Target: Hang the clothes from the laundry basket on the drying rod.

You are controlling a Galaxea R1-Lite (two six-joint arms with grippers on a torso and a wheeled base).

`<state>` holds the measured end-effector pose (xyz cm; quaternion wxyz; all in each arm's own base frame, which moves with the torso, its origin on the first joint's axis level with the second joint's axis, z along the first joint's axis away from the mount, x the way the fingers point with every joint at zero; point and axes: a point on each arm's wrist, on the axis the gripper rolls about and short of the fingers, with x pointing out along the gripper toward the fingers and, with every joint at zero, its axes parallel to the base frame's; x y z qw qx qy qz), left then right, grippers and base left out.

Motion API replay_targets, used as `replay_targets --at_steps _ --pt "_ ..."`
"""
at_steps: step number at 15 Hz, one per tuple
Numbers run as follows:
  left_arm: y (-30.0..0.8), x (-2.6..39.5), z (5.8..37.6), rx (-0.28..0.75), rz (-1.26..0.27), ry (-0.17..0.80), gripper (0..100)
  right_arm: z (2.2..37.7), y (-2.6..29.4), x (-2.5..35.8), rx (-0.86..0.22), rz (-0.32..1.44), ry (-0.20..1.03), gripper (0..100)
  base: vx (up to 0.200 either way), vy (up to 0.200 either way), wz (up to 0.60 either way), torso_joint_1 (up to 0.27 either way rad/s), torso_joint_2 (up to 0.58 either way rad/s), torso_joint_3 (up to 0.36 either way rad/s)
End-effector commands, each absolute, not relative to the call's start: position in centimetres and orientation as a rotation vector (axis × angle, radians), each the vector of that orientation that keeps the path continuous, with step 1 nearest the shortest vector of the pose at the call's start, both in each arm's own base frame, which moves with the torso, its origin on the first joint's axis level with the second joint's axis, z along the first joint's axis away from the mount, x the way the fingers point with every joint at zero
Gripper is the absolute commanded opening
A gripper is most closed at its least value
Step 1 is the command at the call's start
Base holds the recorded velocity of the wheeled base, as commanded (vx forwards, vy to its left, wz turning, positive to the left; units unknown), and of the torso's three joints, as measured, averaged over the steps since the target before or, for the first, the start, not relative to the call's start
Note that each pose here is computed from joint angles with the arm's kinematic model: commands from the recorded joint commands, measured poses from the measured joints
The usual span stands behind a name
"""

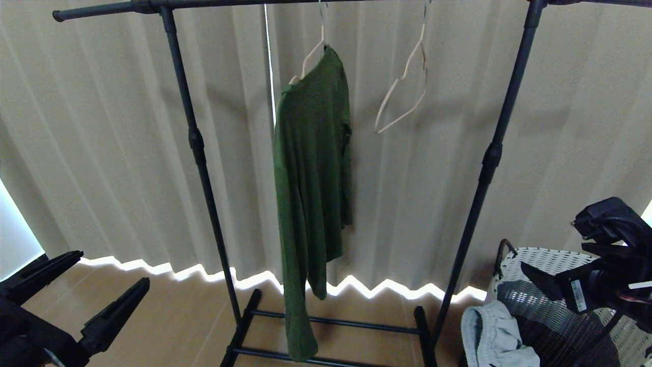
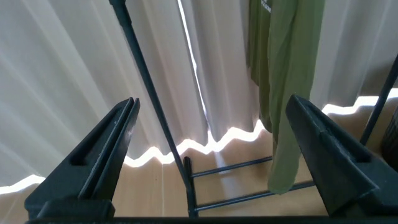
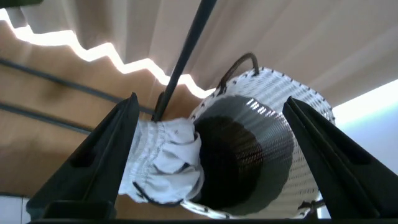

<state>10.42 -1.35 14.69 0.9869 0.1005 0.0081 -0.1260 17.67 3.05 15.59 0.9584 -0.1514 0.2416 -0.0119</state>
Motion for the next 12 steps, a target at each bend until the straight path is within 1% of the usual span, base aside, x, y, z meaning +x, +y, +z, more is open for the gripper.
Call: replay_targets --at_steps 1,4,9,11,12 --pt "-1.4 10.4 14.7 0.202 -0.253 0.016 100 15.1 3.1 18.0 -0.315 -0.021 0.517 100 0.000 0.000 0.00 0.000 0.00 0.000" --pt "-1.4 10.5 14.8 0.202 -0.253 0.016 100 13.3 3.5 19.2 -0.336 -0.004 0.604 100 0.000 0.000 0.00 0.000 0.00 0.000" --pt "-1.4 10.4 14.8 0.202 -0.253 0.008 100 7.5 5.1 21.3 -0.419 0.070 0.864 100 0.000 0.000 0.00 0.000 0.00 0.000" --pt "-1.3 10.4 14.8 0.202 -0.251 0.008 100 5.2 5.6 22.3 -0.443 0.085 0.924 100 0.000 0.000 0.00 0.000 0.00 0.000" --pt "-1.3 10.4 14.8 0.200 -0.251 0.009 100 4.3 6.0 22.8 -0.454 0.089 0.929 100 0.000 0.000 0.00 0.000 0.00 0.000"
